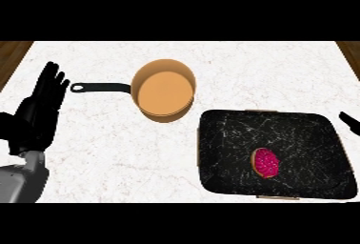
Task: Pick the cupcake from the tray and place it in the pot
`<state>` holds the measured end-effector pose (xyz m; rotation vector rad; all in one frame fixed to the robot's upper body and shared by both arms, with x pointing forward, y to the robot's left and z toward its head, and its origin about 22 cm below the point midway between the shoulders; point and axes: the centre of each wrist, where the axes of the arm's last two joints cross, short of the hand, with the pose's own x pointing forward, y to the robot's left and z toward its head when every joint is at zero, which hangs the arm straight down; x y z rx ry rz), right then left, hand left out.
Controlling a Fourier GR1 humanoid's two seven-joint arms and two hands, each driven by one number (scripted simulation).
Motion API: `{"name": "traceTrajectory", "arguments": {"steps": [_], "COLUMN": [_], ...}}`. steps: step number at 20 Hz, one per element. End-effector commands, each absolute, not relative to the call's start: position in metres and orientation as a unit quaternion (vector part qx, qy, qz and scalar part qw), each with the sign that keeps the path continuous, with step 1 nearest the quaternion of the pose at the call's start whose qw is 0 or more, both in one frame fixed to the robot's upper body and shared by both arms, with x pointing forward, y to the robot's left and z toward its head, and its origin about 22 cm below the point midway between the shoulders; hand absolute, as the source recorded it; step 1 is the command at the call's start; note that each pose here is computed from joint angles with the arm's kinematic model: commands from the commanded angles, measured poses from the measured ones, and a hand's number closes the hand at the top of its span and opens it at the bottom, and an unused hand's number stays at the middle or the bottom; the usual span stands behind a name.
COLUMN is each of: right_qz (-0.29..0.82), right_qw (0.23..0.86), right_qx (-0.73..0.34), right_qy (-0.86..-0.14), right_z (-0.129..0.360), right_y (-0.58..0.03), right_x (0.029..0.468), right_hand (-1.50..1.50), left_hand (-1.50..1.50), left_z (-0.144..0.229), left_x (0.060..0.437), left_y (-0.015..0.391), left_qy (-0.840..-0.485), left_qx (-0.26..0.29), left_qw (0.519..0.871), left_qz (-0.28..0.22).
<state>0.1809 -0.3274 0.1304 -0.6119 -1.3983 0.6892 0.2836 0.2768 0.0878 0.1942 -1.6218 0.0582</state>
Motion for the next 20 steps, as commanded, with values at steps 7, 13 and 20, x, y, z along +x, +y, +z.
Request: {"name": "traceTrajectory", "arguments": {"steps": [7,13,20], "right_qz": [0.39,0.385,0.399], "right_qw": [0.725,0.734,0.751], "right_qx": [-0.258,-0.248,-0.279], "right_qy": [-0.506,-0.501,-0.447], "right_z": [0.15,0.127,0.1], "right_y": [-0.257,-0.223,-0.238], "right_x": [0.199,0.224,0.211], "right_hand": [-1.5,-1.5,-1.5], "left_hand": [0.0,0.0,0.0], "left_z": [0.084,0.091,0.097], "left_x": [0.285,0.276,0.282], "left_y": [0.296,0.28,0.3], "left_qy": [-0.721,-0.726,-0.721], "left_qx": [0.083,0.085,0.094], "left_qw": [0.687,0.682,0.685], "left_qz": [0.024,0.027,0.033]}}
